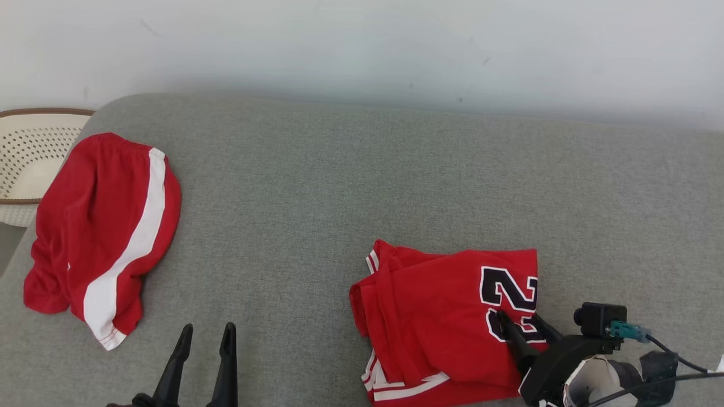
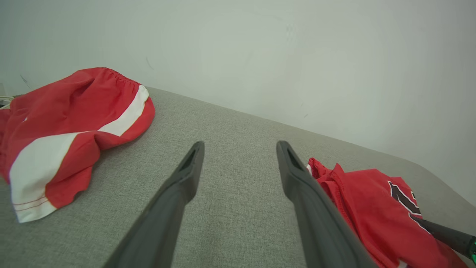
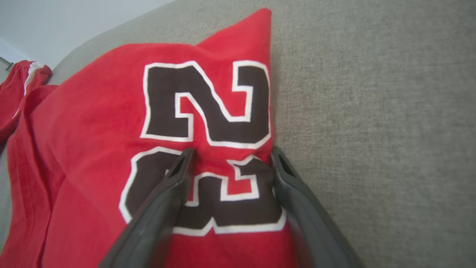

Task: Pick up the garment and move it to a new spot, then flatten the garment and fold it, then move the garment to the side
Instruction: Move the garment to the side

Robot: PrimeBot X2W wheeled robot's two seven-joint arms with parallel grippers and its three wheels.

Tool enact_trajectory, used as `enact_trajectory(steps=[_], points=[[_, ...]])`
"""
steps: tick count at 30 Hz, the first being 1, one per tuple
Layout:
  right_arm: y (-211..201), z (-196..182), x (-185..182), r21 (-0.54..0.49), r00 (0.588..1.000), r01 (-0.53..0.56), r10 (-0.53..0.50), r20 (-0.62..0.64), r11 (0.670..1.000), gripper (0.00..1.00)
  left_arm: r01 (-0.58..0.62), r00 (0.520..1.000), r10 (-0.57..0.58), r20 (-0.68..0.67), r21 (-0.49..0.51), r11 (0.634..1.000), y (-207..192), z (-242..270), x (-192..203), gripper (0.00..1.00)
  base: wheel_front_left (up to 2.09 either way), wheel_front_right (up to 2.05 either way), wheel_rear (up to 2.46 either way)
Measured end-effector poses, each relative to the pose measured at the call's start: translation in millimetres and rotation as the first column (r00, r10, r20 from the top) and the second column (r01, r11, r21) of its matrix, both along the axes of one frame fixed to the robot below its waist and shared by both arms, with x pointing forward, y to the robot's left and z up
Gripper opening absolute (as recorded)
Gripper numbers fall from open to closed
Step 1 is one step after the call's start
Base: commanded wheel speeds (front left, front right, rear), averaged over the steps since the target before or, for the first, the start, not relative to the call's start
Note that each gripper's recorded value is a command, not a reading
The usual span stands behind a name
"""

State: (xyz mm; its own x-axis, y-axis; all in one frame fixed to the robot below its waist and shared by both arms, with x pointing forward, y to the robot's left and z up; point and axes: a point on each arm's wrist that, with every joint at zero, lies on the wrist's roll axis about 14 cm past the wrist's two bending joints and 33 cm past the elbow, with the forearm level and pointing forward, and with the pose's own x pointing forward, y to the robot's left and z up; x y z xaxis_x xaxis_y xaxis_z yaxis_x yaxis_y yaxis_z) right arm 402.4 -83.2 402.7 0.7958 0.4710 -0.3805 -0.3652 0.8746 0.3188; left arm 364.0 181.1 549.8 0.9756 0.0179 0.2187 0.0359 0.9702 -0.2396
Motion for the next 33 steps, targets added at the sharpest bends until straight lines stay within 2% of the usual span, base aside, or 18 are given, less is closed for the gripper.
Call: enact_trajectory(steps=[2, 3, 4, 9, 14, 25, 33], points=[[4, -2, -2, 0.007, 0.999, -0.018, 0.018, -0.029, 1.0, 1.0, -0.009, 1.0, 0.009, -0.001, 0.0, 1.0, 2, 0, -1, 1.0, 0.0, 0.0, 0.0], [5, -3, -2, 0.009, 0.999, -0.026, 0.026, -0.036, 1.0, 0.47, -0.012, 1.0, 0.012, -0.001, 0.001, 1.0, 3, 0, -1, 1.0, 0.0, 0.0, 0.0], [5, -3, -3, 0.009, 0.999, -0.033, 0.033, -0.038, 0.999, 0.0, -0.014, 1.0, 0.014, -0.002, 0.001, 1.0, 4, 0, -2, 1.0, 0.0, 0.0, 0.0], [6, -2, -3, 0.014, 0.997, -0.051, 0.052, -0.049, 0.999, 0.0, -0.014, 1.0, 0.014, -0.003, -0.006, 1.0, 5, -1, -1, 1.0, 0.0, 0.0, 0.0], [-3, 9, 13, -0.01, 0.999, -0.049, 0.049, 0.008, 0.999, 0.0, -0.01, 1.0, 0.01, -0.007, -0.008, 1.0, 3, -2, 2, 1.0, 0.0, 0.0, 0.0], [-41, 66, 95, -0.111, 0.974, 0.024, 0.002, 0.227, 0.994, 0.0, 0.001, 0.999, -0.001, -0.038, -0.01, 1.0, 0, -13, 14, 1.0, 0.0, 0.0, 0.0], [-82, 97, 148, -0.196, 0.947, 0.103, -0.035, 0.319, 0.975, 0.0, 0.011, 1.0, -0.011, -0.023, 0.0, 1.0, -2, -12, 36, 1.0, 0.0, 0.0, 0.0]])
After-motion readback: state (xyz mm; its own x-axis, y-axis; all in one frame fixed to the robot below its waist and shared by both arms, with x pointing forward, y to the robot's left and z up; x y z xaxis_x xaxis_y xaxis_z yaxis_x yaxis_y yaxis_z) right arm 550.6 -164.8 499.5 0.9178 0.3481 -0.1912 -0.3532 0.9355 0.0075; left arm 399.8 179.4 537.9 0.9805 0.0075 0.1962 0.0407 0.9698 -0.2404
